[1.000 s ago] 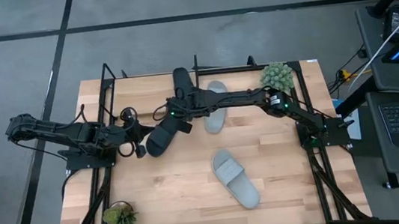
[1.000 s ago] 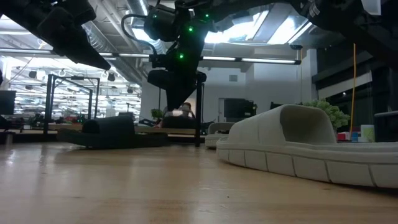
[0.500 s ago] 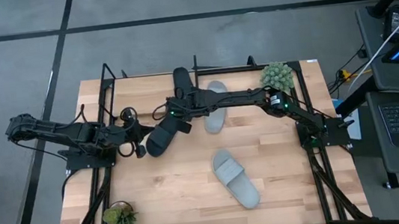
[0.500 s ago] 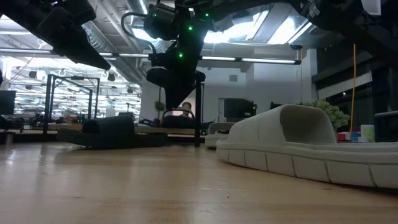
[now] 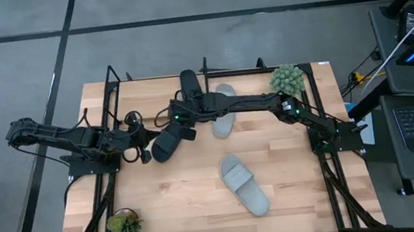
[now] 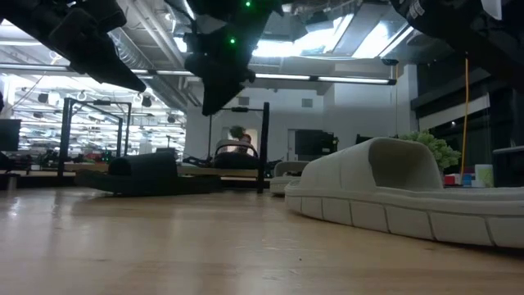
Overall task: Pick and place slides into the shelf
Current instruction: Put the black slides on the shelf
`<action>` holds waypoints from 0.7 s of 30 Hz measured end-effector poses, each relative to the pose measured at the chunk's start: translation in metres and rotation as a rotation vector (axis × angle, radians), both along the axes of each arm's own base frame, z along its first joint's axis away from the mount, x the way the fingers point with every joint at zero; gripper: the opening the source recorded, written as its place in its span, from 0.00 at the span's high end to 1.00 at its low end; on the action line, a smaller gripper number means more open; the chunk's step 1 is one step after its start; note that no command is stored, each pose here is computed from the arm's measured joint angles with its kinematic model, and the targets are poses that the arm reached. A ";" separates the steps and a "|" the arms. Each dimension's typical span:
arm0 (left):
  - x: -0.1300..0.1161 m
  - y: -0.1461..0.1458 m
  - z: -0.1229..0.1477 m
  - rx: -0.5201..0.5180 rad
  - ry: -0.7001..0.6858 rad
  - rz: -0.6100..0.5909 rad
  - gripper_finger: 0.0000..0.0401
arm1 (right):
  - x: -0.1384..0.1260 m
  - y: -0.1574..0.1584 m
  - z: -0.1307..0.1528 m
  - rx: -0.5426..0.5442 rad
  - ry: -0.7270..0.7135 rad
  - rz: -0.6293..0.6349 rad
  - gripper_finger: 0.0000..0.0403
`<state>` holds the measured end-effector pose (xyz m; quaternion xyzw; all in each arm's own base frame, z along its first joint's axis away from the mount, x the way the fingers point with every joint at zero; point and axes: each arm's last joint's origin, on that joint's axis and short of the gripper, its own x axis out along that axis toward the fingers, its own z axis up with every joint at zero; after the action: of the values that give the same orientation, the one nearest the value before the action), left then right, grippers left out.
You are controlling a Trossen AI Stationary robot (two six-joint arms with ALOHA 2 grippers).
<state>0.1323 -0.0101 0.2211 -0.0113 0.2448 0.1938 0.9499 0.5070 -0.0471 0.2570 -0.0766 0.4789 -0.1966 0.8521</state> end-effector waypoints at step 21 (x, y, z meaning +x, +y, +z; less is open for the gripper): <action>0.000 0.000 0.001 -0.024 -0.017 0.013 1.00 | -0.054 0.019 0.108 -0.117 -0.111 0.111 0.98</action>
<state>0.1327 -0.0102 0.2216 -0.0258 0.2391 0.1970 0.9504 0.4526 -0.0278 0.3650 -0.1414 0.4137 -0.1807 0.8810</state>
